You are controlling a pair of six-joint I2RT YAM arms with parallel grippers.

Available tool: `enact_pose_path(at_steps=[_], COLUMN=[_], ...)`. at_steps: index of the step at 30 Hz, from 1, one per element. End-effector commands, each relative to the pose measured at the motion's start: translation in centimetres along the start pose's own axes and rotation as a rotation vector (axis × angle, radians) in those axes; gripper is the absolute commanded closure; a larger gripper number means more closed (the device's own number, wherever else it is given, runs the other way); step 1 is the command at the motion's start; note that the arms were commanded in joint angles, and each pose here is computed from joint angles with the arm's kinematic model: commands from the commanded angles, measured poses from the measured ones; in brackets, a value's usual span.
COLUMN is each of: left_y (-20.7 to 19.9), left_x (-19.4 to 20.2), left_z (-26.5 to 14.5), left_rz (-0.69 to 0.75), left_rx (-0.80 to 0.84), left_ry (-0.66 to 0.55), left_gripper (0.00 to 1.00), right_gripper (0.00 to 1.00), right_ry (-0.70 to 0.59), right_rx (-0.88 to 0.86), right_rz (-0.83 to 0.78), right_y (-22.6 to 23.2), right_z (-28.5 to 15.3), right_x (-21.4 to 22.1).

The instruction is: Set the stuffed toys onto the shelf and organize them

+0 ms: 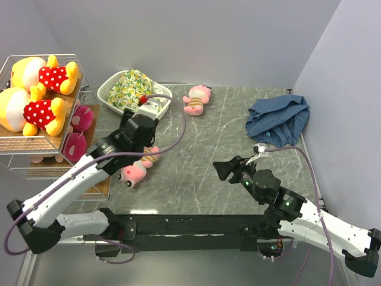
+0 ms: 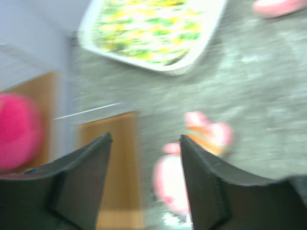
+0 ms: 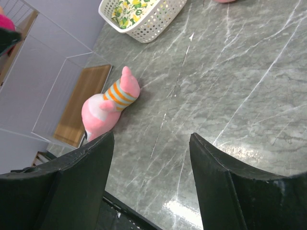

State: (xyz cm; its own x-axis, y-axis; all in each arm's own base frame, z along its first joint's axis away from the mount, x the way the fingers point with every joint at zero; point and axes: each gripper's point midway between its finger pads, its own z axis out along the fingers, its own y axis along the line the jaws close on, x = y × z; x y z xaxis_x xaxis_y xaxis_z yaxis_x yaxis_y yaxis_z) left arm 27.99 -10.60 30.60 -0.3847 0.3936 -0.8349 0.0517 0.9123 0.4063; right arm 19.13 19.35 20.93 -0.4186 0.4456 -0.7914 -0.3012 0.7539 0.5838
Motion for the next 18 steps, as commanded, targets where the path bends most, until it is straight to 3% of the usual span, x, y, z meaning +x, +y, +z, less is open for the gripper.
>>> enact_pose_path(at_steps=[1,6,9,11,18], left_y=[-6.4,-9.4,-8.4,-7.7,-9.8], left_x=[-2.6,-2.6,-1.4,-0.7,4.6], left_z=[1.0,2.9,4.3,5.5,10.0], left_rz=[-0.282,-0.435,-0.627,-0.767,-0.951], left_rx=[0.222,0.241,0.084,-0.021,-0.172], left_ry=[-0.037,-0.037,-0.024,0.007,0.330], left_gripper=[0.39,0.38,0.46,0.46,0.43], right_gripper=[0.29,0.30,0.30,0.30,0.30], right_ry=[-0.032,-0.032,-0.039,-0.041,-0.057], right_rx=[-0.012,-0.030,-0.030,-0.027,-0.030], right_rz=[0.036,0.057,0.068,0.069,0.081], right_y=[0.1,-0.2,-0.6,-0.9,-1.3], right_z=[-0.1,-0.6,-0.8,-0.9,-1.5], right_x=[-0.5,-0.1,0.1,0.2,0.0])
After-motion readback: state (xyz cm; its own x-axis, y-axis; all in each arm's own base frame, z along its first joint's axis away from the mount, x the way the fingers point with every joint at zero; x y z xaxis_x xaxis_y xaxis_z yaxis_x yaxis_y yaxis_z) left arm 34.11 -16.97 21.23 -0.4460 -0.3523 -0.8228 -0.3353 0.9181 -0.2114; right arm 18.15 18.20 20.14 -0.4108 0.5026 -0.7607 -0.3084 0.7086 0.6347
